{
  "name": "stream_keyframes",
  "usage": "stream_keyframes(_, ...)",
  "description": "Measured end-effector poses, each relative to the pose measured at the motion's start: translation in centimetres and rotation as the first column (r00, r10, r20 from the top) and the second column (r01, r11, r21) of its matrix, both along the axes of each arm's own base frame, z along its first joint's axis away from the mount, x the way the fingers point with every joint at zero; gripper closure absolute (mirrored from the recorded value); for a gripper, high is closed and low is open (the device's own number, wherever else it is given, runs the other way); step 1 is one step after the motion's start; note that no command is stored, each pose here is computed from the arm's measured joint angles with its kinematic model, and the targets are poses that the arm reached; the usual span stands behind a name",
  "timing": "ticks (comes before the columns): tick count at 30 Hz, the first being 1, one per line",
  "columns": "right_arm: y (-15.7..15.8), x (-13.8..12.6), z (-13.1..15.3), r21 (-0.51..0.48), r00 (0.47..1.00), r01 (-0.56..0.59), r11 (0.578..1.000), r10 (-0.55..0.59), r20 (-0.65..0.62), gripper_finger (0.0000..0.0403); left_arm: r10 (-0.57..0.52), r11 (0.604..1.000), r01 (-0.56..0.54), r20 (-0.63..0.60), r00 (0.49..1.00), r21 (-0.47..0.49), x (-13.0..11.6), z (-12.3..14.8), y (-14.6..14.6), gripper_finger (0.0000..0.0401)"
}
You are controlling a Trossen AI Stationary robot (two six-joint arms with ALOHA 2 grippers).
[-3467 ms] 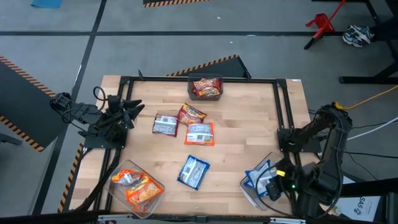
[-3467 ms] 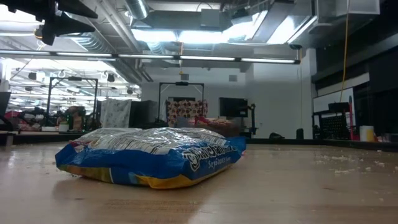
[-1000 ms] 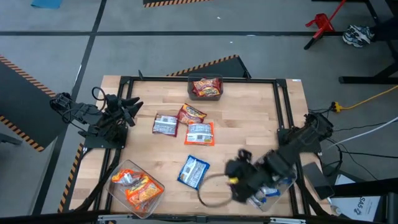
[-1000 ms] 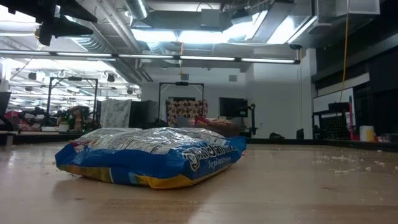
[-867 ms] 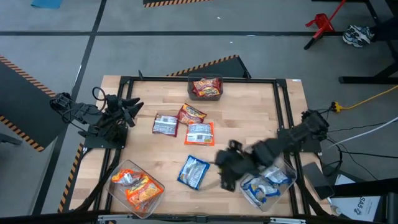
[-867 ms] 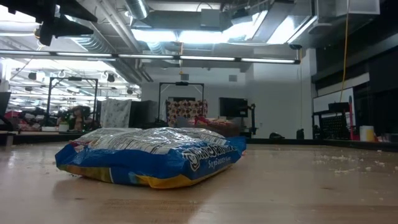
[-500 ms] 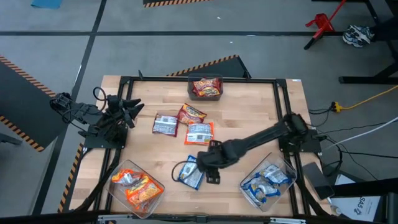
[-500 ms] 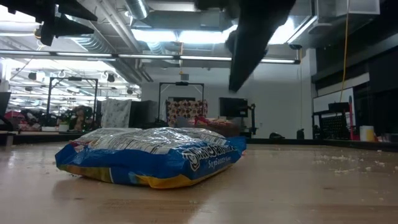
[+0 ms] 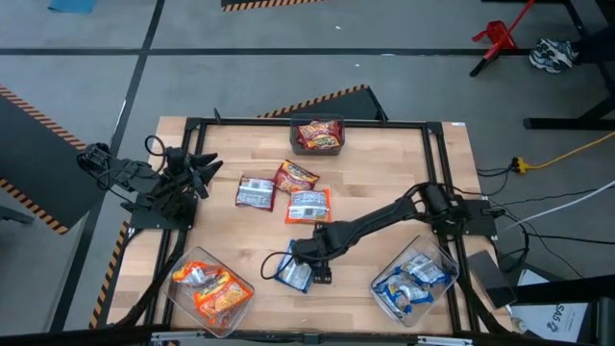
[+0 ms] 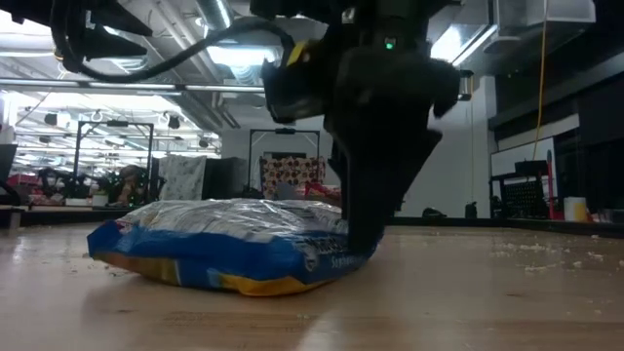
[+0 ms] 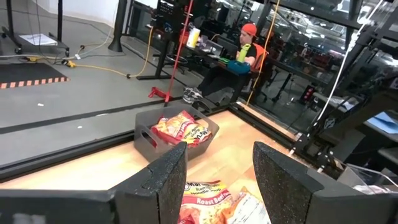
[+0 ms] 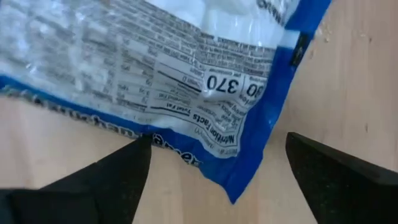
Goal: Sort Maruchan noodles
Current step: Put the blue noodle pack into the right transparent bin
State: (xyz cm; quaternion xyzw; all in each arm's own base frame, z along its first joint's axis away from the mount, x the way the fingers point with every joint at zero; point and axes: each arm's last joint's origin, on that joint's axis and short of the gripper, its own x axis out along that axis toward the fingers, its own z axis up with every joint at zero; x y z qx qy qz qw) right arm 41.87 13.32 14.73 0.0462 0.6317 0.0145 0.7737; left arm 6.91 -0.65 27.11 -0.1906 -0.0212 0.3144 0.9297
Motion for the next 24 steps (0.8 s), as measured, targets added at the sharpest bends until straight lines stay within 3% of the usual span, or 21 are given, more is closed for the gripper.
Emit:
stream_keyframes(6,-0.15,0.19,-0.54,-0.062,0.999,0.04,0.997,-0.039,0.016,0.0128,0.002,1.0,-0.002,-0.004,1.0,0.003,0.0,-0.03,0.01,0.0225)
stream_keyframes(16,-0.19,0.3,-0.67,-0.072,0.999,0.045,0.996,-0.044,0.025,0.0379,0.004,1.0,-0.004,-0.021,1.0,0.011,-0.03,-0.18,0.02,0.0225)
stream_keyframes(24,-0.13,0.07,-0.39,-0.056,0.998,0.06,0.997,-0.059,0.008,0.04,0.005,1.0,-0.005,-0.02,1.0,0.011,-0.04,-0.18,0.03,0.0225)
